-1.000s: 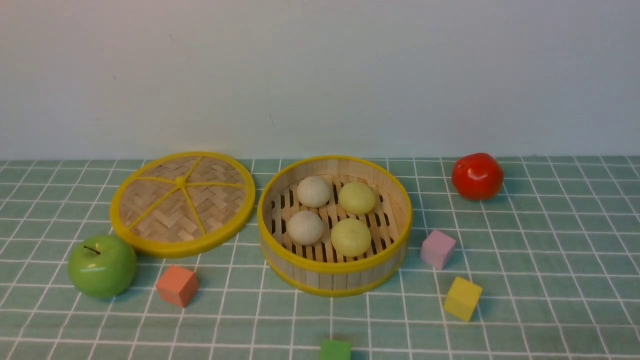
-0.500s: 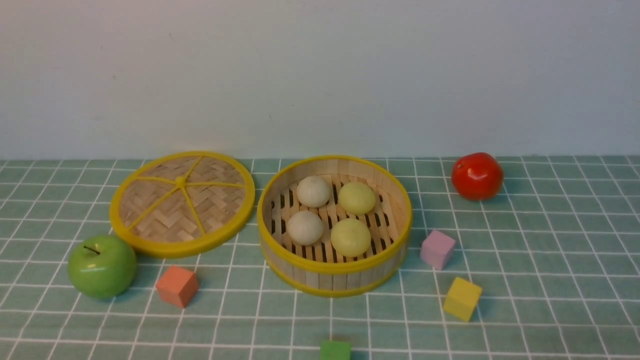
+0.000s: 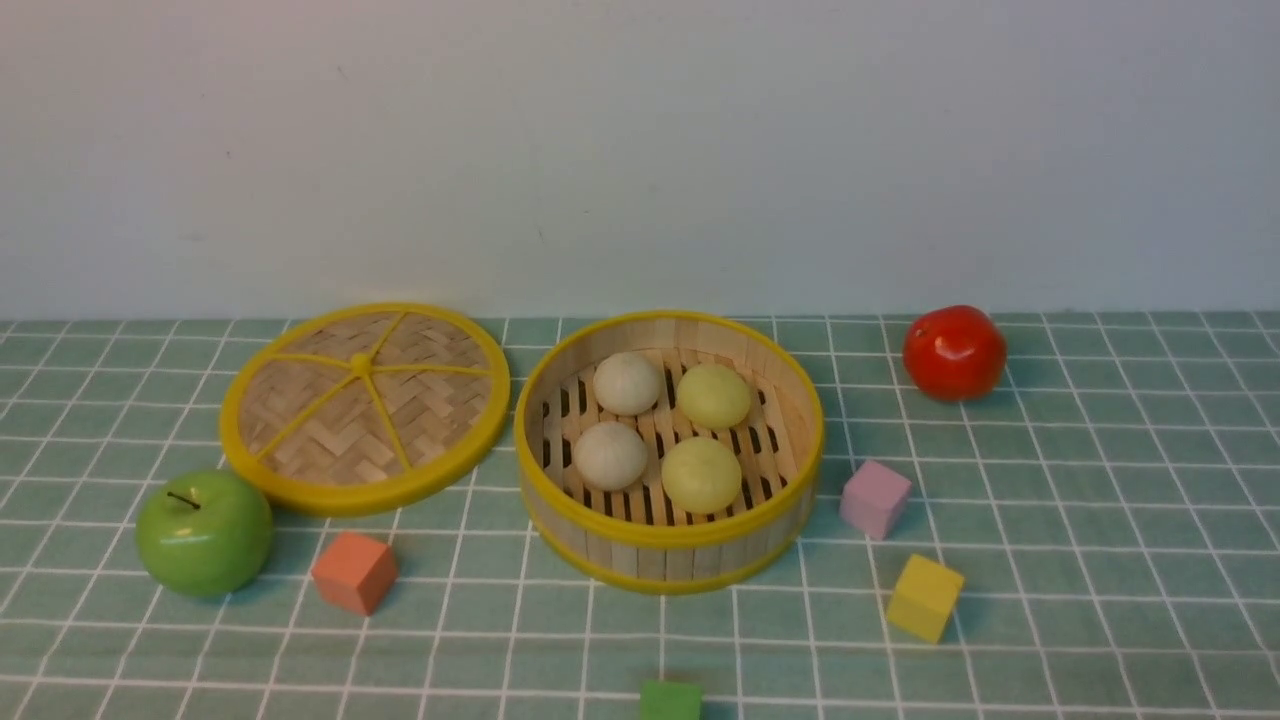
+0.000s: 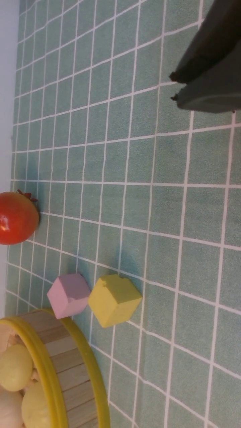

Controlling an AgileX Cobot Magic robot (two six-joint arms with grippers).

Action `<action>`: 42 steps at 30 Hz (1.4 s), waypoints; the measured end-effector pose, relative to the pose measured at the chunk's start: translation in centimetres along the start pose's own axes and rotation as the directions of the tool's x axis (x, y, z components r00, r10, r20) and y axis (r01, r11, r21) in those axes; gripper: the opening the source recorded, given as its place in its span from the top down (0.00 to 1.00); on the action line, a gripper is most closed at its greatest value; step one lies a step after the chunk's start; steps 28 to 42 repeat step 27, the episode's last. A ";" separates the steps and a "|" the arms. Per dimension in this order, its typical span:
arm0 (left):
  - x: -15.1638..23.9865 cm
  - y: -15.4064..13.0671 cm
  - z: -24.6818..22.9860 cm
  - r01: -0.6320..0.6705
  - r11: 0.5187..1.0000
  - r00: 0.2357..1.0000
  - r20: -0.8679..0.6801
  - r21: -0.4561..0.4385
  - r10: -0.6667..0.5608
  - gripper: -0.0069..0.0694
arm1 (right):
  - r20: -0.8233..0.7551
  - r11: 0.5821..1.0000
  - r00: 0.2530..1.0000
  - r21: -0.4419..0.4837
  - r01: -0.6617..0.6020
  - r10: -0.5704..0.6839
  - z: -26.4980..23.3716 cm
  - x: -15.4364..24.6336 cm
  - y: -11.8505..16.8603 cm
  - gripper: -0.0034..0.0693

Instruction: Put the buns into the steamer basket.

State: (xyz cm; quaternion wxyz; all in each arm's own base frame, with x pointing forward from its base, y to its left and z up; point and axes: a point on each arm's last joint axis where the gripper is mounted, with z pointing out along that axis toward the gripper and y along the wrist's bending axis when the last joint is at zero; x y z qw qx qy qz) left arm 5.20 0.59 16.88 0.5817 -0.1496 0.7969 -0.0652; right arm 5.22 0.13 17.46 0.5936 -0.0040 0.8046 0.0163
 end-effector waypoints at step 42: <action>0.0 0.0 0.0 0.000 1.000 1.000 0.000 0.000 0.000 0.60 | 0.000 1.000 1.000 0.000 0.000 0.000 0.0 0.0 0.0 0.83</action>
